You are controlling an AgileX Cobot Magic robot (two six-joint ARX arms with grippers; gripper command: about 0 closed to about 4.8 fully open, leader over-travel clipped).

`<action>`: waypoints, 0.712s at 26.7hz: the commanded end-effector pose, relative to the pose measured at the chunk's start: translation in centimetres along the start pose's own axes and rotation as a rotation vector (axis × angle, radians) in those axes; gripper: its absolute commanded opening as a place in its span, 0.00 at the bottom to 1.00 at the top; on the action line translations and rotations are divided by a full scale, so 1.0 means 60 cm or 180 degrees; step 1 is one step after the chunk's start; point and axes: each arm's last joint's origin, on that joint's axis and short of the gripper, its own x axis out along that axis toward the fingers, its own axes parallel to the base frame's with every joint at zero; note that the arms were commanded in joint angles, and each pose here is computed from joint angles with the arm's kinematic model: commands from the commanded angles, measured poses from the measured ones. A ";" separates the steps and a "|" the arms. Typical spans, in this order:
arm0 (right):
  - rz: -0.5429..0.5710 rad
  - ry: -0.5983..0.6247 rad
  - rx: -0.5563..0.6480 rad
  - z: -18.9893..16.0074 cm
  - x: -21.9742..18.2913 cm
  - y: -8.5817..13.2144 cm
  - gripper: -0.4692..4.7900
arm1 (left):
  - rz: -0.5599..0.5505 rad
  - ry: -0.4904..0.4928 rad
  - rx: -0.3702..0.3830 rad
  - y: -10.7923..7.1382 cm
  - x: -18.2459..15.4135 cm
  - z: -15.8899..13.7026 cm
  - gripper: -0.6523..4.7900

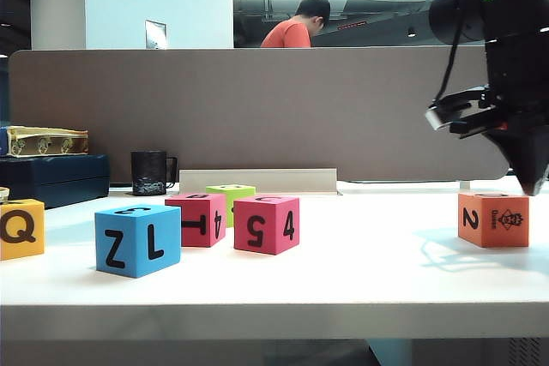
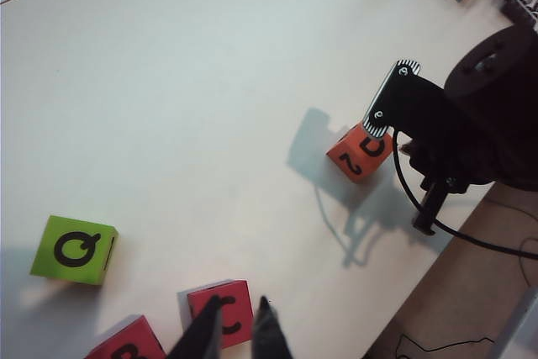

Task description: Select the appropriate blocks from the scattered letter blocks on the table and arrange them in a row to spell out "ABCD".

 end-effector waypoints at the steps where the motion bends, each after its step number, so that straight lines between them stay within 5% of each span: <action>1: -0.0035 -0.0084 0.0073 0.004 0.000 -0.009 0.09 | -0.0037 -0.0078 0.0046 -0.004 -0.008 0.003 0.21; 8: -0.0021 0.0124 0.0072 -0.007 0.001 -0.017 0.09 | -0.0053 -0.0102 0.0058 -0.004 -0.008 0.004 0.11; 19: 0.0197 0.0045 0.0090 -0.003 0.003 -0.013 0.09 | -0.0191 -0.0148 0.0079 -0.006 -0.008 0.006 0.11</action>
